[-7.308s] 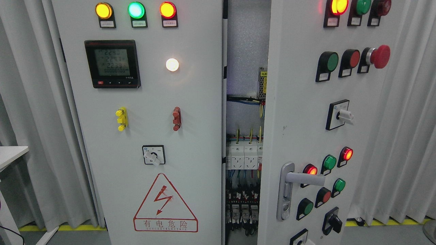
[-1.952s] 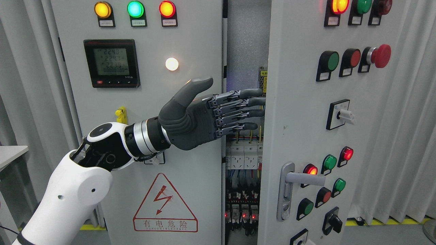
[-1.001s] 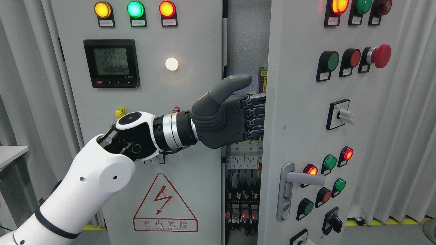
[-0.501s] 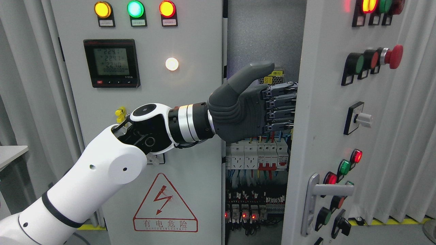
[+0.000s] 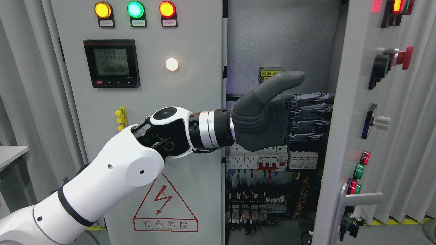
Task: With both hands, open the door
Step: 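Push the red-button door open with the left hand, away from the lamp door, then push the red-button door farther open with the left hand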
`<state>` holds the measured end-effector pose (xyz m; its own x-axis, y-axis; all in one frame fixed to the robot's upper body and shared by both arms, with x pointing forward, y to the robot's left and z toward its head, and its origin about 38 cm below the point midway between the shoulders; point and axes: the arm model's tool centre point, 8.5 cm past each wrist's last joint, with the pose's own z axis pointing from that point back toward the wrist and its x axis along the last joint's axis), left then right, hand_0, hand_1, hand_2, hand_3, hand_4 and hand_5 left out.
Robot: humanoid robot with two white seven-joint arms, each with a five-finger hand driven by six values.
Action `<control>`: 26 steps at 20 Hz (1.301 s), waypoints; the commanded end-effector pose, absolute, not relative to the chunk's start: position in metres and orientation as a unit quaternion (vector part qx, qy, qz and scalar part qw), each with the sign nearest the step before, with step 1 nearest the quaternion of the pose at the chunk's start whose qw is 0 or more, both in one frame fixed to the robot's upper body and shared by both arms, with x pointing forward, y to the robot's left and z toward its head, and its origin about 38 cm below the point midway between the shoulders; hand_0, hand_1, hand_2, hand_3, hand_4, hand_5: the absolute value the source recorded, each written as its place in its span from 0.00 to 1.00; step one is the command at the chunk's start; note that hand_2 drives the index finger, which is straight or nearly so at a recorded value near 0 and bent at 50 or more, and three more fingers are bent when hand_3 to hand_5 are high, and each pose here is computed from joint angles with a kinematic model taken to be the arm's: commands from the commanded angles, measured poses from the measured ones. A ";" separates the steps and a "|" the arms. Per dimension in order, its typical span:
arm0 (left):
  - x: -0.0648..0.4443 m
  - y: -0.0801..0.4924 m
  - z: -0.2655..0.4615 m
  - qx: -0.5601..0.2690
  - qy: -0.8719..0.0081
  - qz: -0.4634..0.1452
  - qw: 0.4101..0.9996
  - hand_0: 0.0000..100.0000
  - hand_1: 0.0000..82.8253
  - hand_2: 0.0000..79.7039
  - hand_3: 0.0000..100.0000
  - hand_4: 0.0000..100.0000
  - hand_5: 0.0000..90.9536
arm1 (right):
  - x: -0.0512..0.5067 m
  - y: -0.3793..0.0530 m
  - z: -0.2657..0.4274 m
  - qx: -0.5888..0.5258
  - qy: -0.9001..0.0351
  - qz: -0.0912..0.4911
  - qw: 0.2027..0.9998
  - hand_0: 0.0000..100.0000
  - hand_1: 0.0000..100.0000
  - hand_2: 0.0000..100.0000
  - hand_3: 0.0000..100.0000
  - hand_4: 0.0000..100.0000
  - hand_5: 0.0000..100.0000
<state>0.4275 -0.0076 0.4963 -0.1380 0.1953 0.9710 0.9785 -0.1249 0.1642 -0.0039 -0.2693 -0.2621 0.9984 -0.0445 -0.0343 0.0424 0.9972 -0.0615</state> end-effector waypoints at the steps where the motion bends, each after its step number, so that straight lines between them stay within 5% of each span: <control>1: 0.403 -0.059 0.485 -0.553 -0.506 -0.552 0.365 0.30 0.00 0.03 0.03 0.04 0.00 | -0.007 -0.272 -0.261 -0.032 0.028 -0.020 0.999 0.22 0.00 0.00 0.00 0.00 0.00; 26: 0.391 -0.104 0.497 -0.555 -0.507 -0.552 0.361 0.30 0.00 0.03 0.03 0.04 0.00 | -0.006 -0.272 -0.261 -0.032 0.027 -0.020 0.999 0.22 0.00 0.00 0.00 0.00 0.00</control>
